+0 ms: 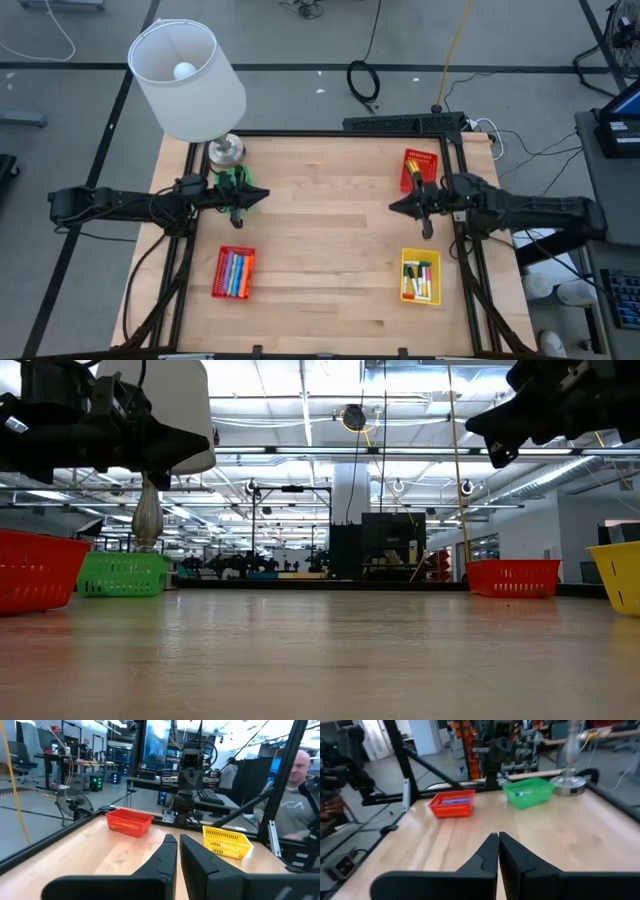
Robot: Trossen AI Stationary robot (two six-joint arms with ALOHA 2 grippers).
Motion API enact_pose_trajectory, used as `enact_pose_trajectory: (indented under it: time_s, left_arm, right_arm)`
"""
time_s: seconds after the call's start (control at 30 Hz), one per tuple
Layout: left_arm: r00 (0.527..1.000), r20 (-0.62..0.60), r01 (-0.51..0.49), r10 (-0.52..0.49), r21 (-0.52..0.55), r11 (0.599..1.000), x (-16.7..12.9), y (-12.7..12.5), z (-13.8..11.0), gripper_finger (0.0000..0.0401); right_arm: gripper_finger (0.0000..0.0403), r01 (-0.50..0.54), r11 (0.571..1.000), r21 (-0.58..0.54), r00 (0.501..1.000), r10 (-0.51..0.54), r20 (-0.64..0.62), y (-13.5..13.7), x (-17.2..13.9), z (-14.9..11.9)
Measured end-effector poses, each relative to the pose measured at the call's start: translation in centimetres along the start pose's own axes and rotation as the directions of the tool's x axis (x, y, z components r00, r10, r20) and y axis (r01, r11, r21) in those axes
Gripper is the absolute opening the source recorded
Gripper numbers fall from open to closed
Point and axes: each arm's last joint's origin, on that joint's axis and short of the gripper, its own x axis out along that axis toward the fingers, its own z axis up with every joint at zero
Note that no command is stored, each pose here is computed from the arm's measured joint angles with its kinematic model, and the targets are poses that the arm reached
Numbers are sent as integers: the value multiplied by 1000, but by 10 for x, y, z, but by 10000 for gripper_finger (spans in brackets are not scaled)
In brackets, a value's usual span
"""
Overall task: Pick & Place Markers
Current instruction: Return to Home Position
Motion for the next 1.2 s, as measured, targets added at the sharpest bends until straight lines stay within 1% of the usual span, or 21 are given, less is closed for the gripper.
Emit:
enact_pose_trajectory:
  time_s: [0.1,0.23,0.33,0.43,0.57,0.67,0.73,0.83,0.9,1.07,1.2]
  left_arm:
    - [1000,0,18,-18,6,1000,0,-1,0,26]
    - [1000,6,24,-24,35,999,0,-1,1,26]
    - [999,21,25,-26,37,999,0,-1,2,26]
    - [1000,8,25,-25,36,999,0,-1,1,26]
    - [997,12,75,-75,24,997,0,-3,2,26]
    - [995,21,97,-97,35,995,-1,-4,4,26]
    - [996,18,91,-92,34,995,-1,-3,3,26]
    - [996,17,83,-83,20,996,-1,-3,3,26]
    - [997,10,81,-81,13,997,-1,-3,2,26]
    - [997,-7,76,-76,10,997,-1,-3,1,26]
    - [997,-9,82,-82,5,997,-1,-3,1,26]
  right_arm:
    - [0,22,999,-25,999,-21,37,-9,-3,4]
    - [0,113,992,-60,989,-107,101,-22,-4,11]
    - [0,146,986,-84,980,-132,152,-27,-3,16]
    - [0,163,981,-108,979,-146,144,-30,-3,15]
    - [0,173,976,-132,975,-151,163,-28,-9,3]
    - [0,194,974,-115,965,-169,201,-27,-20,-9]
    - [0,240,967,-85,955,-220,197,-27,-27,-18]
    - [0,307,949,-68,944,-295,150,-26,-36,-29]
    - [0,309,948,-81,945,-296,141,-24,-40,-31]
    - [0,309,946,-101,928,-277,249,-17,-52,-25]
    - [0,310,945,-106,929,-278,244,-16,-53,-27]
